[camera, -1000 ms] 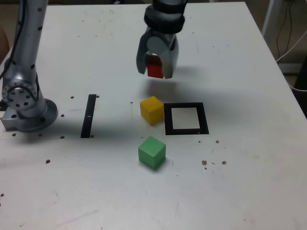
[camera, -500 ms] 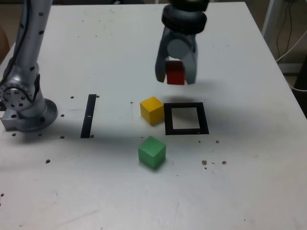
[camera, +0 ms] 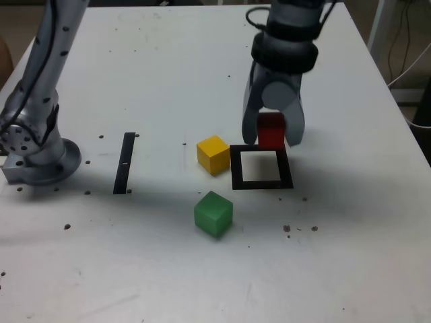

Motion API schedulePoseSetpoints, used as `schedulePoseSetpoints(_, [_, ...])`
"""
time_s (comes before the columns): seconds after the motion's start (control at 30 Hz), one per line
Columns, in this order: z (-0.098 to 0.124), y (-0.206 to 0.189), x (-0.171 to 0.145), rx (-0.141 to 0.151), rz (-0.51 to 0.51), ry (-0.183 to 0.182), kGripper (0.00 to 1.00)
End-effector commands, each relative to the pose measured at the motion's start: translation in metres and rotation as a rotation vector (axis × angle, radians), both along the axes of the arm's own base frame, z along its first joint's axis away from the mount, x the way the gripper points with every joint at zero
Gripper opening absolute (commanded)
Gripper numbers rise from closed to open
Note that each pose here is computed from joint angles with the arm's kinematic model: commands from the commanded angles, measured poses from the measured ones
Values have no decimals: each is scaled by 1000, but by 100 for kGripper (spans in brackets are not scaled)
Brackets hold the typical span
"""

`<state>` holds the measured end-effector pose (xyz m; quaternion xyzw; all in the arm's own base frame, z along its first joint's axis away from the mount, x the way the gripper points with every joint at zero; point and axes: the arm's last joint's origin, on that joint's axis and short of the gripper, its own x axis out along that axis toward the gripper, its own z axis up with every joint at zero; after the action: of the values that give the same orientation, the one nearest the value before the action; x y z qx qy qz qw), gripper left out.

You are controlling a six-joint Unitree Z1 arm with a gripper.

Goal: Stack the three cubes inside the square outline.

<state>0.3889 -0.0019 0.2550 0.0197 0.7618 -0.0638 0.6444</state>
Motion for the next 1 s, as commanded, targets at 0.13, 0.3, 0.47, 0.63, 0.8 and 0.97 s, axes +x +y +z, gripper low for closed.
schedulePoseSetpoints(0.13, [-11, -4, 8, -12, 3, 15, 36])
schedulePoseSetpoints(0.3, [-20, -4, 10, -6, 8, 31, 36])
schedulePoseSetpoints(0.47, [-30, -4, 8, -2, 16, 48, 36])
schedulePoseSetpoints(0.63, [-39, -4, 5, -6, 20, 58, 36])
schedulePoseSetpoints(0.8, [-45, -4, 2, -10, 22, 63, 36])
schedulePoseSetpoints(0.97, [-49, -5, 0, -14, 25, 66, 37])
